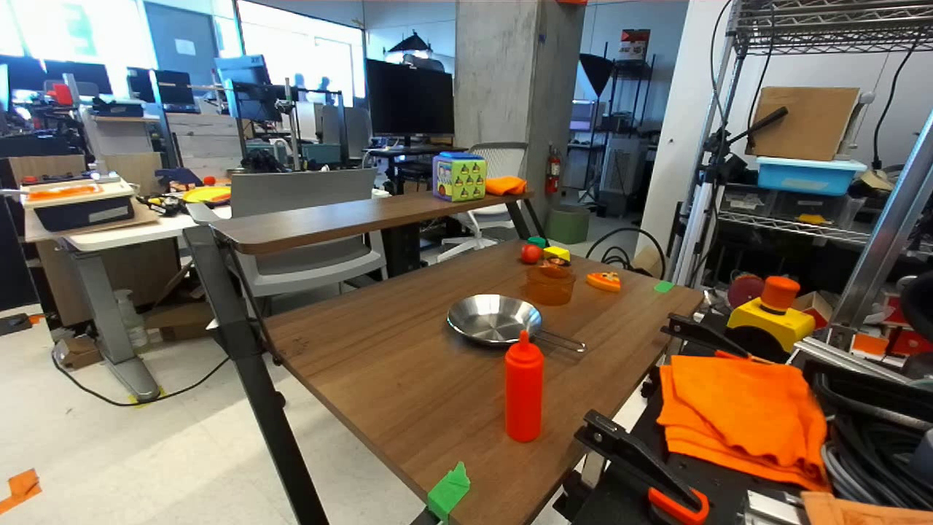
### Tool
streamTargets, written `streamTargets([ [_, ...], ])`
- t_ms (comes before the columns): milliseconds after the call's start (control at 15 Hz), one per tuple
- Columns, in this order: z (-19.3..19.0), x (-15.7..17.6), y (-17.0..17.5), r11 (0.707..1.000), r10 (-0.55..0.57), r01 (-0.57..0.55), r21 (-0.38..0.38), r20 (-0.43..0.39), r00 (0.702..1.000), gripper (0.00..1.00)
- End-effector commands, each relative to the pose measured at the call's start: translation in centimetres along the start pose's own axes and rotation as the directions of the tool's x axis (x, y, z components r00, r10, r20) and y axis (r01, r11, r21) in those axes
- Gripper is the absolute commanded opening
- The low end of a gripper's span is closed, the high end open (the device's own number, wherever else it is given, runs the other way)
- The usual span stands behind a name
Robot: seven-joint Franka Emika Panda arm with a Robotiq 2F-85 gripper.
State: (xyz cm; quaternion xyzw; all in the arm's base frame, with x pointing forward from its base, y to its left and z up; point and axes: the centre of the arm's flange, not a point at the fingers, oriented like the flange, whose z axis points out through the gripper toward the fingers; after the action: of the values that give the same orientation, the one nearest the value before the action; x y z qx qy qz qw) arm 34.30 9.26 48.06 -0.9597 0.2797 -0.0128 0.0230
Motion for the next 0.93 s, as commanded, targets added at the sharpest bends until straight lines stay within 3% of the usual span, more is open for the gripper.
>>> streamTargets([
  [0,-2.5,2.9,1.4,0.998,0.051,-0.053,0.038,0.049,0.998,1.00],
  [267,-4.3,6.9,4.2,0.990,0.113,-0.121,0.069,0.111,0.987,1.00],
  [467,-4.3,10.6,5.9,0.983,0.123,-0.149,0.109,0.213,0.969,1.00],
  [867,-3.8,14.0,6.3,0.966,0.192,-0.234,0.109,0.302,0.934,1.00],
])
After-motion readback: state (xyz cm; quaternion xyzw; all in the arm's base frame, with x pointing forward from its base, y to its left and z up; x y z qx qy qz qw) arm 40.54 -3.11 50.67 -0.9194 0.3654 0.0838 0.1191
